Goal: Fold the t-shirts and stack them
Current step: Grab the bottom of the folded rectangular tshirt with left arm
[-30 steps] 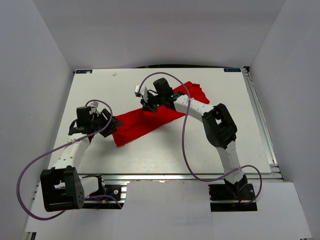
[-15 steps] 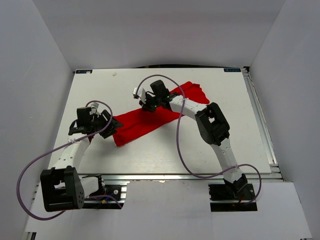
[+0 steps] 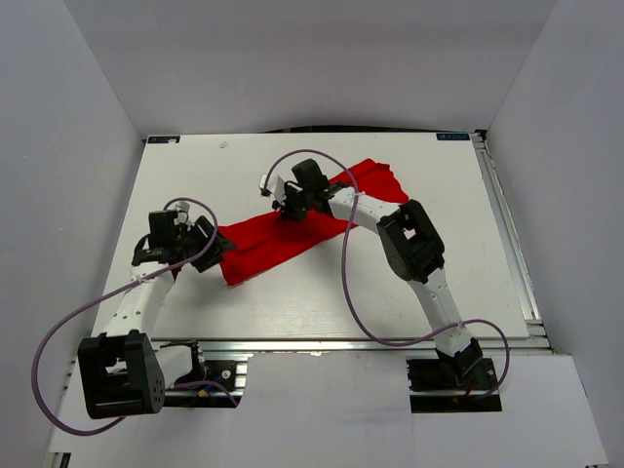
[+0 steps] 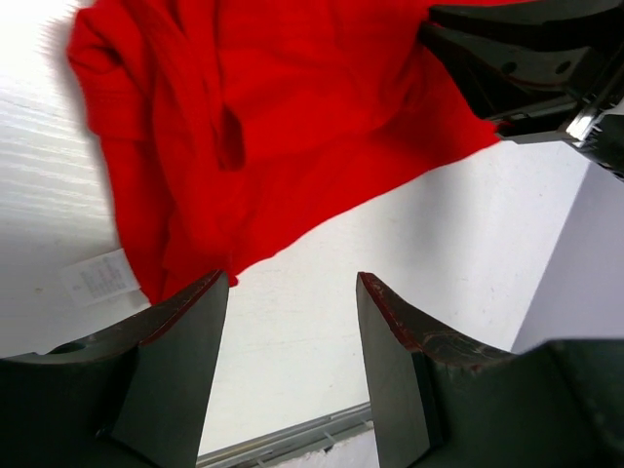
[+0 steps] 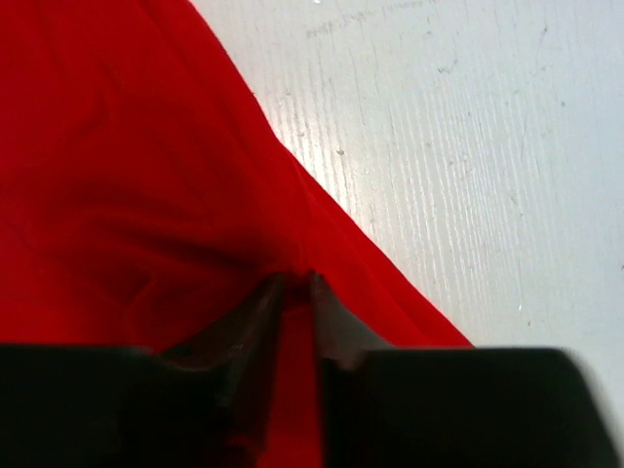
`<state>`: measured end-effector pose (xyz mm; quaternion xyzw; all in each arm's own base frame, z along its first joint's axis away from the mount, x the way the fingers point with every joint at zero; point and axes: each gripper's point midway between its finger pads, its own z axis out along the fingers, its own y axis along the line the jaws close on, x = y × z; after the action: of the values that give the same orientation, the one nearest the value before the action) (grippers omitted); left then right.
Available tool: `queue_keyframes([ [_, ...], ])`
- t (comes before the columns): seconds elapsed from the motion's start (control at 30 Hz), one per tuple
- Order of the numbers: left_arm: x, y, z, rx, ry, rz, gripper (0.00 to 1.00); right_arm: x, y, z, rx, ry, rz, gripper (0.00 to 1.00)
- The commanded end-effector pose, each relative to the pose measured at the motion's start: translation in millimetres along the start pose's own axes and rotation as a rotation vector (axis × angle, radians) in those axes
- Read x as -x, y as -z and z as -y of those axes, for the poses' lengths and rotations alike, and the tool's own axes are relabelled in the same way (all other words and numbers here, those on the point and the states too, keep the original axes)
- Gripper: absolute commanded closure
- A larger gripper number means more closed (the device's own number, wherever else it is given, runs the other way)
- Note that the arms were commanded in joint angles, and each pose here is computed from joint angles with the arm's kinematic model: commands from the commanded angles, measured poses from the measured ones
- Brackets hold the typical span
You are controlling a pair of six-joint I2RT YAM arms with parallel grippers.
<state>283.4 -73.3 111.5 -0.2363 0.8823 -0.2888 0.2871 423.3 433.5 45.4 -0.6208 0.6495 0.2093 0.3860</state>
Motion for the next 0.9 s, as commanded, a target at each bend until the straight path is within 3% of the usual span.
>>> queue_keyframes([
  [0.0, 13.1, 9.5, 2.3, 0.035, -0.035, 0.052, 0.34, 6.0, 2.2, 12.6, -0.045, 0.02, 0.005, 0.71],
  [0.07, 11.2, 10.1, -4.3, 0.07, -0.028, 0.047, 0.34, 10.0, 6.4, 15.7, -0.058, 0.021, 0.01, 0.57],
  [0.13, 15.7, 12.1, -10.5, 0.113, -0.026, 0.072, 0.34, 22.7, 19.4, 22.5, -0.075, 0.015, 0.039, 0.53],
  [0.37, 18.6, 10.4, -30.4, 0.226, 0.002, 0.079, 0.27, 60.0, 81.8, 39.8, -0.089, -0.036, 0.152, 0.48],
  [0.63, 19.7, -28.2, -40.3, 0.197, 0.004, 0.017, 0.17, 59.0, 149.4, 8.6, -0.027, -0.074, 0.23, 0.37],
  [0.8, 24.9, -46.1, -38.4, 0.134, -0.007, 0.021, 0.12, 59.6, 177.9, -0.9, -0.014, -0.078, 0.25, 0.36],
  [0.87, 28.4, -51.2, -33.2, 0.096, -0.012, 0.028, 0.06, 53.3, 180.8, -4.4, -0.009, -0.084, 0.242, 0.36],
])
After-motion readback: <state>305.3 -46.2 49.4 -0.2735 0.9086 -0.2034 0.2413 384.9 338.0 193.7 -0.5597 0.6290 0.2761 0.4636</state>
